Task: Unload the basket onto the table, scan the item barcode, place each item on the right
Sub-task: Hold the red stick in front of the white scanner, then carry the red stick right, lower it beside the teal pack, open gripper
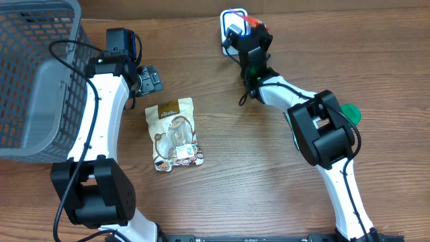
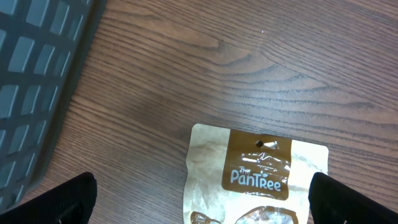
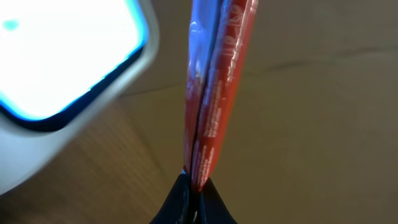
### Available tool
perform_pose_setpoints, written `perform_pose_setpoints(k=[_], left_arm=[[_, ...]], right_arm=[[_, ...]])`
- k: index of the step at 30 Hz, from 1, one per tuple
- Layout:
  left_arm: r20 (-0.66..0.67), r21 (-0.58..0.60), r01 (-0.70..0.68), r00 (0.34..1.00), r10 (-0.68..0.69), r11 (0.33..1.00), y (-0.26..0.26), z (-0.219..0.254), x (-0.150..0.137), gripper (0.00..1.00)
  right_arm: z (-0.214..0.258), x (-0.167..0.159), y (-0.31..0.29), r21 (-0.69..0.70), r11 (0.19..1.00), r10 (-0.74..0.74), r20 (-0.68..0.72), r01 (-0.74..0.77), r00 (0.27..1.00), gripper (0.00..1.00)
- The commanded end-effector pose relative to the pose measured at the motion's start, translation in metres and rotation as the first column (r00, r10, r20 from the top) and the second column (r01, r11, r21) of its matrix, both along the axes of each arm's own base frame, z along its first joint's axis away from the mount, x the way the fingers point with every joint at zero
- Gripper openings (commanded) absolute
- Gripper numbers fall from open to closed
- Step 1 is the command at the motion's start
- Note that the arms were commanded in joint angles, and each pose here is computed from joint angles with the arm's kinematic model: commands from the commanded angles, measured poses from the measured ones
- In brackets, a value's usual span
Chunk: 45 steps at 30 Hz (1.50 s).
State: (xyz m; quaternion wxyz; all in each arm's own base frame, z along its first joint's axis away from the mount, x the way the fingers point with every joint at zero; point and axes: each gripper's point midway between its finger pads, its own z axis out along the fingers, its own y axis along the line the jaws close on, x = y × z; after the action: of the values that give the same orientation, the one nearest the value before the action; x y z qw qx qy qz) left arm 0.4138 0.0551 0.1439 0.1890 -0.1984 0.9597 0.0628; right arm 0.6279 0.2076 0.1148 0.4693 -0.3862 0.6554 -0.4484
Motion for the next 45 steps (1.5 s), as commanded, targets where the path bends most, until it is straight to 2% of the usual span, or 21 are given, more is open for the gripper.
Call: perform_pose_setpoints(k=[1,6,12,17,21,25,28,31,33,41,45], left_arm=[[-0.006,0.014,-0.002,1.0,0.002,1.0,0.001,-0.002,0.001,1.0],[-0.006,0.014,-0.002,1.0,0.002,1.0,0.001,-0.002,0.001,1.0],[-0.006,0.014,-0.002,1.0,0.002,1.0,0.002,-0.002,0.001,1.0],[-0.006,0.014,-0.002,1.0,0.002,1.0,0.001,-0.002,0.001,1.0],[-0.006,0.014,-0.002,1.0,0.002,1.0,0.001,-0.002,0.001,1.0],[-0.006,0.014,-0.002,1.0,0.002,1.0,0.001,-0.002,0.001,1.0],[-0.006,0.014,-0.002,1.0,0.002,1.0,0.001,-0.002,0.001,1.0],[-0.006,0.014,-0.002,1.0,0.002,1.0,0.001,-0.002,0.001,1.0],[-0.006,0.014,-0.002,1.0,0.002,1.0,0.001,-0.002,0.001,1.0],[-0.006,0.014,-0.002,1.0,0.002,1.0,0.002,-0.002,0.001,1.0],[-0.006,0.014,-0.002,1.0,0.002,1.0,0.002,-0.002,0.001,1.0]], right_arm=[[0.033,-0.012,0.025,0.083,0.997,-0.009,0.072,0.003,0.997,0.03],[0.078,-0.029,0.054,0.217,0.974,0.047,0.106,-0.069,0.993,0.03],[0.14,-0.057,0.046,0.402,0.915,0.012,0.084,-0.045,0.996,0.03],[0.162,-0.095,0.018,0.553,0.83,-0.045,-0.055,0.068,0.997,0.03],[0.137,-0.134,0.0,0.604,0.771,-0.026,-0.288,0.202,0.957,0.03],[0.089,-0.179,-0.017,0.599,0.677,-0.025,-0.561,0.427,0.827,0.03],[0.051,-0.22,-0.033,0.521,0.569,-0.045,-0.753,0.636,0.657,0.04],[0.026,-0.25,-0.058,0.407,0.49,-0.114,-0.847,0.771,0.52,0.04],[0.01,-0.265,-0.076,0.328,0.48,-0.159,-0.879,0.813,0.449,0.04],[-0.037,-0.299,-0.114,0.167,0.448,-0.24,-0.924,0.878,0.298,0.04],[-0.055,-0.314,-0.122,0.112,0.452,-0.258,-0.933,0.885,0.25,0.04]])
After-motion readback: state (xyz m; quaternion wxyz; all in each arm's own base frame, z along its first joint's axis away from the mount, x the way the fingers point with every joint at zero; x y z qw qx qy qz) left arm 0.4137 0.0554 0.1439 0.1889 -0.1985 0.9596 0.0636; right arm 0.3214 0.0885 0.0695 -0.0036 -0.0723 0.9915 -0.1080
